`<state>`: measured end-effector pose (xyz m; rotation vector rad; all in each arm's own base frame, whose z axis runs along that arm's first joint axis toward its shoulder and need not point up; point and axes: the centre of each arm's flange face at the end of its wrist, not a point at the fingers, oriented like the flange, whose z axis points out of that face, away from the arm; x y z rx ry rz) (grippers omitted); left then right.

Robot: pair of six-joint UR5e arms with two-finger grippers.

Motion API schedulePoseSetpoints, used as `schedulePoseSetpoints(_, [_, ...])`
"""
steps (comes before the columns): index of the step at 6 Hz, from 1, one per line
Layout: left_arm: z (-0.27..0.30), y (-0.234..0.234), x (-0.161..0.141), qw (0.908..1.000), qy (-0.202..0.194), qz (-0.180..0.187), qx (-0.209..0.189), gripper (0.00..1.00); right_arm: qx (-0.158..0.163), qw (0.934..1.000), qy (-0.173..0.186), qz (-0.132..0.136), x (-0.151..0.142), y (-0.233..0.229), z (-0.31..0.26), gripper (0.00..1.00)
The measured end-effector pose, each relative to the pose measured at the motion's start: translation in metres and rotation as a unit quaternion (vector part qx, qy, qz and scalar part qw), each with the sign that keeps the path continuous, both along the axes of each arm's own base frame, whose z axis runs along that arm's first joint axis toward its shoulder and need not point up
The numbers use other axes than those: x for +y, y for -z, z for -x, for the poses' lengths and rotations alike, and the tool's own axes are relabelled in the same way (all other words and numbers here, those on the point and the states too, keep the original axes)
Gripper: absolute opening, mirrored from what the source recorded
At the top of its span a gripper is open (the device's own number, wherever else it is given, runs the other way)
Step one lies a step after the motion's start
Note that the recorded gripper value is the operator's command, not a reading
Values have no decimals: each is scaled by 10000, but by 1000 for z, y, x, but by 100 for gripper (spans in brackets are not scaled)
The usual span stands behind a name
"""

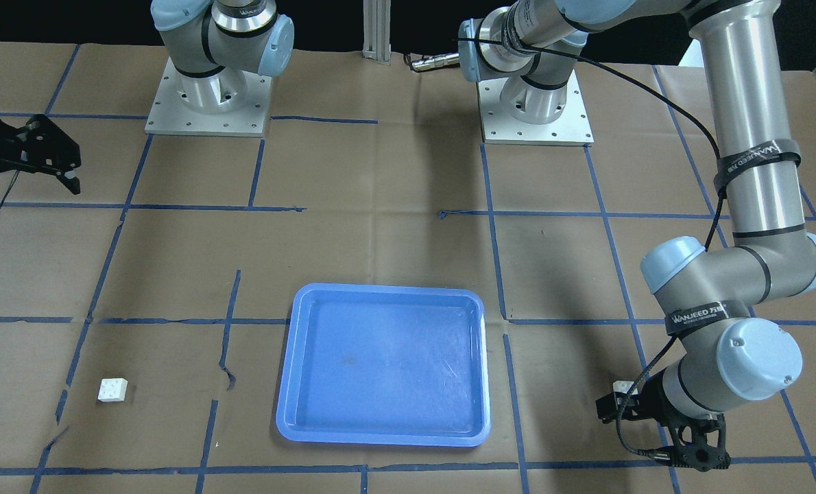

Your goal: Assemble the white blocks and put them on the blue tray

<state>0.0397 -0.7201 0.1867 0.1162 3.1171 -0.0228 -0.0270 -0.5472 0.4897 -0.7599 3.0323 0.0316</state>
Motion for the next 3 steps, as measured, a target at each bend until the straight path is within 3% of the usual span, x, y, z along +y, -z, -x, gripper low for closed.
schedulePoseSetpoints(1, [-1,11,8,9999,78,-113,26,84,45,9940,-1078,174,-11,5,11,100])
schedulePoseSetpoints(2, [-2,15,11,9997,210,-147,28,84,120,9734,-2266,323,-21,10,21,100])
schedulePoseSetpoints(3, [-3,15,11,9993,353,-148,22,76,166,9379,-3444,379,-28,16,31,100])
